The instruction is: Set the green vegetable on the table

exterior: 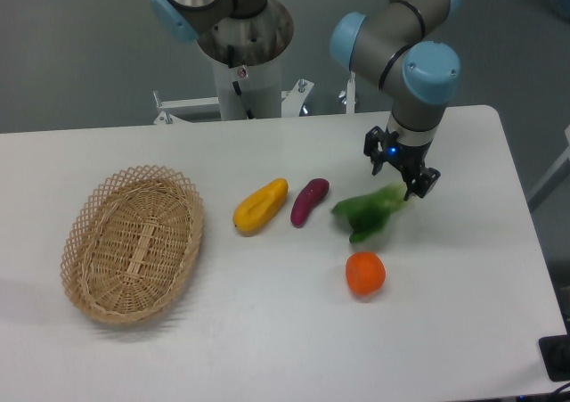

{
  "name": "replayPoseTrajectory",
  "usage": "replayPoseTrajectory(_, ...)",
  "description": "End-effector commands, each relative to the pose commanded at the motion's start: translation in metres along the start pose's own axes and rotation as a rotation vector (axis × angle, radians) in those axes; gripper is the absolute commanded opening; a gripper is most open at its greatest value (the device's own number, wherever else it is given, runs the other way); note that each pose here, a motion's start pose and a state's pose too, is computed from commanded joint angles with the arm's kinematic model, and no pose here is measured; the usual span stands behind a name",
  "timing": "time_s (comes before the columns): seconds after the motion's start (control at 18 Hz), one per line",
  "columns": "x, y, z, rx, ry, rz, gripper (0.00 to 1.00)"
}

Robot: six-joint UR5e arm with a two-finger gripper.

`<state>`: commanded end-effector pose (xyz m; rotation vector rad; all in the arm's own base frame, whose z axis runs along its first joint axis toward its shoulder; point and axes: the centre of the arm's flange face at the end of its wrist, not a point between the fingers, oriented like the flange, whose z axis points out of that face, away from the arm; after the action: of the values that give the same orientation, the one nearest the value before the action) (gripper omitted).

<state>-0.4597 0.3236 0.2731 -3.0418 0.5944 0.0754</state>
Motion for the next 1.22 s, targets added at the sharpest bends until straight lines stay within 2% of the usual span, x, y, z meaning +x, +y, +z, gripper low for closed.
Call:
replayPoseTrajectory(0.72,-0.056,0.003,-0.046,0.006,-0.108,-0.028,1.00)
replayPoseTrajectory(1.22,-0.102,0.008,-0.057,0.009,-0.088,-0.041,1.00)
